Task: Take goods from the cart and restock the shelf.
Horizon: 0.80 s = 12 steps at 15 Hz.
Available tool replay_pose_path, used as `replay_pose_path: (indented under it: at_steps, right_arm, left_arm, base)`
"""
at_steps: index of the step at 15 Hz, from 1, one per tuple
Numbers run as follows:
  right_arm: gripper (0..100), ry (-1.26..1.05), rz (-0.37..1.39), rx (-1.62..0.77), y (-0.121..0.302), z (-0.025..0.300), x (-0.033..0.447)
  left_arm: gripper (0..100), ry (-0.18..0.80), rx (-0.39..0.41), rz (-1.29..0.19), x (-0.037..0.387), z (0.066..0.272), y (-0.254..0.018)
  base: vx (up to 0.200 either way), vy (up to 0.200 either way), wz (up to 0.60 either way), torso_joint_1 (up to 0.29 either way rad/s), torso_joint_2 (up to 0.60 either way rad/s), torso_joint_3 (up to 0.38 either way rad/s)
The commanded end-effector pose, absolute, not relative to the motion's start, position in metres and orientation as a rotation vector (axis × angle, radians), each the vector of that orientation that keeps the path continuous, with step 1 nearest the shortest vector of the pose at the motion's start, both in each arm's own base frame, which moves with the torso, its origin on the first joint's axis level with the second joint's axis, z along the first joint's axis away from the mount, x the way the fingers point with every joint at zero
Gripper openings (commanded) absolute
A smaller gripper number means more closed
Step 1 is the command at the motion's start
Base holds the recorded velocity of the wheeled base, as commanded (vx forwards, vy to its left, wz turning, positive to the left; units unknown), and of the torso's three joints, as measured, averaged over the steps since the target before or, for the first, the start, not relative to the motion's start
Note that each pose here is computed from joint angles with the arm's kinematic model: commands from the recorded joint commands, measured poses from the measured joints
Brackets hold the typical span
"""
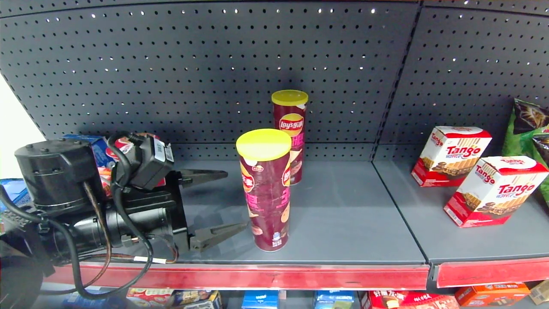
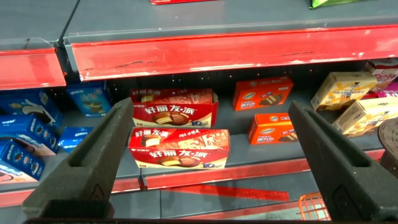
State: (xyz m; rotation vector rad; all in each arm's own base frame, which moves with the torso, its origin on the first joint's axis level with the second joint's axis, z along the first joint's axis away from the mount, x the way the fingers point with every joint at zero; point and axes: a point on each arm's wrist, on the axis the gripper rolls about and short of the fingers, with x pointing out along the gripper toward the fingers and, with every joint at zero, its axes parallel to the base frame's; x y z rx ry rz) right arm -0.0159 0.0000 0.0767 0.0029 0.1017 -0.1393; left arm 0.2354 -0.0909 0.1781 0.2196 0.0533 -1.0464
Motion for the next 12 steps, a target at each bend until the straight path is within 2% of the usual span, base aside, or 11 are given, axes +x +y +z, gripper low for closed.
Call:
replay_pose_path:
  at_steps: [1,12]
  right_arm:
    - [100,0.103,-0.141,0.001,0.0,0.077,-0.016]
    - [100,0.103,-0.14,0.003,0.0,0.077,-0.016]
  left_arm:
    - [100,0.103,0.213,-1.051,0.242,0.17,-0.093]
    - [100,0.103,0.23,-1.012,0.267,0.172,-0.101]
  base:
    - [0.0,0.0,0.0,0.0,0.0,0.0]
    - [0.0,0.0,0.0,0.0,0.0,0.0]
